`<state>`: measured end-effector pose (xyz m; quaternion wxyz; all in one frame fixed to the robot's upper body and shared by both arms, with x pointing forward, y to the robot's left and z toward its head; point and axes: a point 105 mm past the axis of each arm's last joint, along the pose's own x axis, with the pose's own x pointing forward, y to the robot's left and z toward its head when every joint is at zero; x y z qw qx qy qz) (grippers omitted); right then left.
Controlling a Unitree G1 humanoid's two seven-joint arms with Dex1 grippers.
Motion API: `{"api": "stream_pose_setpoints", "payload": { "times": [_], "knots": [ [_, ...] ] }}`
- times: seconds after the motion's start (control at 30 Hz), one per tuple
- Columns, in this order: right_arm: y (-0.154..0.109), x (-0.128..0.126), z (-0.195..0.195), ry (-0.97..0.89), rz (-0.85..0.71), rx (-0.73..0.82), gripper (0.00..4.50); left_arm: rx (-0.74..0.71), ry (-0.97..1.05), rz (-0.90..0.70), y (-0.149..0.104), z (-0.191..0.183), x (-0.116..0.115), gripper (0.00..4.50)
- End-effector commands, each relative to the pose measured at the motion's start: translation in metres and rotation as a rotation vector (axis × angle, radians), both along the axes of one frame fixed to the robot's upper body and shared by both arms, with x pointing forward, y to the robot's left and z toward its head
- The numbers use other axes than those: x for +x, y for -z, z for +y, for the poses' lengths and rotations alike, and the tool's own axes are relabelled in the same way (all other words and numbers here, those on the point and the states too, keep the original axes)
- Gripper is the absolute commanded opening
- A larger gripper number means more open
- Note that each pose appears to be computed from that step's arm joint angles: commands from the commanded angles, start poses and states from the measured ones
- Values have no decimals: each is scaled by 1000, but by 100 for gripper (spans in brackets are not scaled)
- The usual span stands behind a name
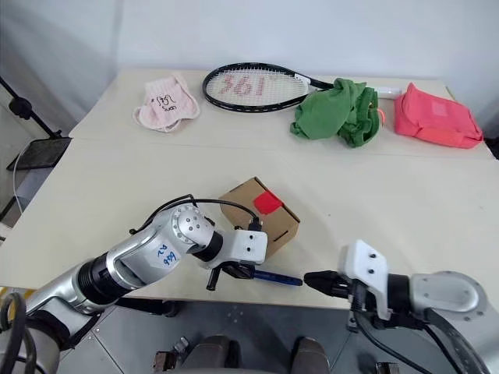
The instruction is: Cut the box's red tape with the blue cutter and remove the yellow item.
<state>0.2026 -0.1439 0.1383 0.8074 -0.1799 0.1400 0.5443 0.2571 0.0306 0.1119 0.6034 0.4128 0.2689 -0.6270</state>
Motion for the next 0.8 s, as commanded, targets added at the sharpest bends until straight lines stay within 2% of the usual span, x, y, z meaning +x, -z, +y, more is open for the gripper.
{"api": "stream_pose_setpoints", "payload": {
  "times": [0.03,0.43,0.8],
  "knots": [
    [6,8,7,10,7,-17,4,90,-20,-28,8,5,2,39],
    [30,23,22,8,61,-89,4,158,-82,-32,8,14,-1,39],
    [44,26,22,-22,72,-136,4,168,-108,-12,5,16,-7,39]
  ]
}}
